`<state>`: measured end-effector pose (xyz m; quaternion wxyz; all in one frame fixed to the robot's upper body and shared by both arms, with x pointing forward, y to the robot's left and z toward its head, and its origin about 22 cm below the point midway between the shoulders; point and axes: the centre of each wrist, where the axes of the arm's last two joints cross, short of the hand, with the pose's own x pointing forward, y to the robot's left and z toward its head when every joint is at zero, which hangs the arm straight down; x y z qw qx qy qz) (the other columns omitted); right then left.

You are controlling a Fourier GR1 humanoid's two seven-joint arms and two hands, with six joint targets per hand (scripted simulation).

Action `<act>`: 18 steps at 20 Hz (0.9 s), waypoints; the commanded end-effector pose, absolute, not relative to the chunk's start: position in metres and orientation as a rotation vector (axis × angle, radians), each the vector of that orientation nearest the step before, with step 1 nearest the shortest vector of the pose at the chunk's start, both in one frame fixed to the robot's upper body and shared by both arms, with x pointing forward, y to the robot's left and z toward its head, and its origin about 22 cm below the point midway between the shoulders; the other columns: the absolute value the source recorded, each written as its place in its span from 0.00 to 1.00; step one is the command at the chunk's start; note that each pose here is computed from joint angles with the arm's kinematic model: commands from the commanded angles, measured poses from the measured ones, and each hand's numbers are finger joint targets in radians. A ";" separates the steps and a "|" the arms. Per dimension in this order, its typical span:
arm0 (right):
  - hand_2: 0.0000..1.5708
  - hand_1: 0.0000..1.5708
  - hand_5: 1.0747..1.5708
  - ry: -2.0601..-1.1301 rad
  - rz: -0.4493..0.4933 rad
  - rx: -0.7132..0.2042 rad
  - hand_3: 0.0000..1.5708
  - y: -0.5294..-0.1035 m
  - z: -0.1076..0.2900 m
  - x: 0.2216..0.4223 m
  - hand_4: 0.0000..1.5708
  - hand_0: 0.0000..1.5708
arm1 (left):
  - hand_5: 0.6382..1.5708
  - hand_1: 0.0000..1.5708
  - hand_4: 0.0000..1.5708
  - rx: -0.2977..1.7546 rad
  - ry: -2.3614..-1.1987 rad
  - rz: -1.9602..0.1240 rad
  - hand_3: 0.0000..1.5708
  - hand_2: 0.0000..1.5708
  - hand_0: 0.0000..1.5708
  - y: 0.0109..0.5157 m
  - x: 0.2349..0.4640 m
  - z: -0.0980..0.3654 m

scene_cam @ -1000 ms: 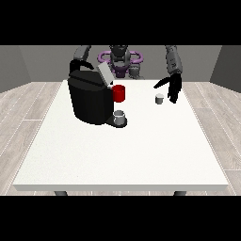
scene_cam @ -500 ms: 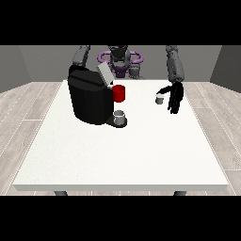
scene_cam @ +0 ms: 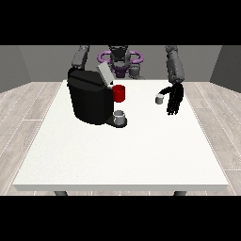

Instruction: Insert the coffee pod into the coffee machine and close the lid

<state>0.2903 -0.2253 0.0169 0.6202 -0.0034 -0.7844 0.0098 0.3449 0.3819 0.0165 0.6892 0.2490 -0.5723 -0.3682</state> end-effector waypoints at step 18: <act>0.00 0.00 1.00 -1.723 -0.012 -0.030 0.00 -0.230 -0.006 0.295 0.21 0.00 | 1.00 0.80 0.05 0.547 -1.262 -0.983 0.70 0.80 0.80 0.344 0.353 -0.011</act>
